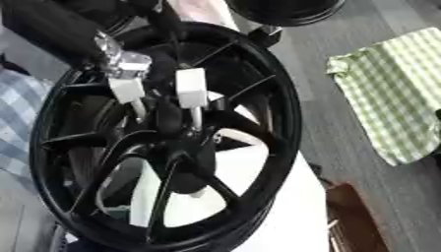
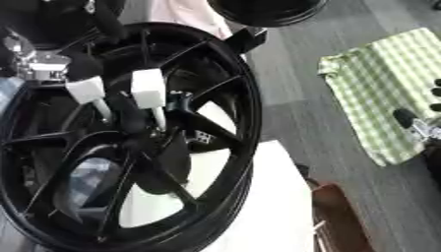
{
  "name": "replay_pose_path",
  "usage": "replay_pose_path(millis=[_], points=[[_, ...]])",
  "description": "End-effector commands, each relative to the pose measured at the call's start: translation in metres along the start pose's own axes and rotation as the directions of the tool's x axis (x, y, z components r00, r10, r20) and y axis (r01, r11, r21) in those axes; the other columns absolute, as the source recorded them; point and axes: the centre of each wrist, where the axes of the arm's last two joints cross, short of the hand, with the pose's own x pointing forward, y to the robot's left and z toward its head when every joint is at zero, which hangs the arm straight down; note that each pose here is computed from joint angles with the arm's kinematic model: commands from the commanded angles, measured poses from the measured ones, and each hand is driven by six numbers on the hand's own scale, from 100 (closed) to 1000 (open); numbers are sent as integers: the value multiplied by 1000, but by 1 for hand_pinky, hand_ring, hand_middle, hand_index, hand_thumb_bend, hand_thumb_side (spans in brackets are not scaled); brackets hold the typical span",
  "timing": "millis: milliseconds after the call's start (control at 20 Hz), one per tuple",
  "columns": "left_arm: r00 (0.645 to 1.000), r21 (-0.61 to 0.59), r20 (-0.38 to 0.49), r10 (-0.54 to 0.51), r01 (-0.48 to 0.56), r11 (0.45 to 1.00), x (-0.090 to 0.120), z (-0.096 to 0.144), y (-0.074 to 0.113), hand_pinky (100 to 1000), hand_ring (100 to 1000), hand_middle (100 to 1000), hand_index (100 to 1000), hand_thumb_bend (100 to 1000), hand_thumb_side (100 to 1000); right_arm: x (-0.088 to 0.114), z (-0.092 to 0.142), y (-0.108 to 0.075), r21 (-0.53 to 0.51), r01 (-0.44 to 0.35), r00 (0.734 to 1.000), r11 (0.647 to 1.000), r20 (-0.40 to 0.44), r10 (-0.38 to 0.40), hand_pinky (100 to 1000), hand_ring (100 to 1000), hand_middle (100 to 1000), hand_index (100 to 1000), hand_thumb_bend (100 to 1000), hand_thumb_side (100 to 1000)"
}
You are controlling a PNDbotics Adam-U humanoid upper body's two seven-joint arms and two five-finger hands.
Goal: Pull the pin out of the wheel hub.
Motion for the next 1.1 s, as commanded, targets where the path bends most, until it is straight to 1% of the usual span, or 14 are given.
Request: replay_pose_path(millis=[50,150,250,350,400,650,750,850,1100], points=[[998,7,-55,-31,32,999,-5,13,4,942,878,779,897,383,780,4,-4,-4,5,-23,1000,1000,18,22,687,776,729,859,678,255],[997,15,-73,-35,36,999,-8,15,2,953,886,786,903,416,739,4,-4,-4,4,-22,1000,1000,18,22,687,776,728,859,678,255],[996,27,-80,-37,40,999,-9,16,1,960,891,791,910,430,735,4,-4,-3,3,-22,1000,1000,17,22,686,775,727,859,678,255],[995,41,-89,-36,39,998,-10,16,1,968,899,797,926,442,698,4,-4,-3,3,-21,1000,1000,17,21,686,774,726,859,678,255],[995,56,-96,-32,37,998,-11,16,1,973,904,800,938,449,703,3,-4,-3,3,-21,1000,1000,16,21,685,774,726,859,678,255],[993,91,-118,-14,25,995,-12,16,-2,982,912,805,957,513,840,3,-4,-2,1,-21,1000,1000,15,21,684,773,724,858,678,256],[991,92,-131,-9,22,996,-15,17,-4,980,910,804,960,527,856,3,-4,-2,1,-22,1000,1000,15,22,684,773,724,858,678,256],[988,93,-152,-3,18,996,-20,17,-5,978,909,803,961,536,849,3,-4,-2,0,-22,1000,1000,16,22,683,772,724,858,679,256],[979,87,-203,13,5,996,-32,17,-10,970,903,796,959,528,854,4,-5,-1,0,-22,1000,1000,21,22,683,772,723,857,679,256]])
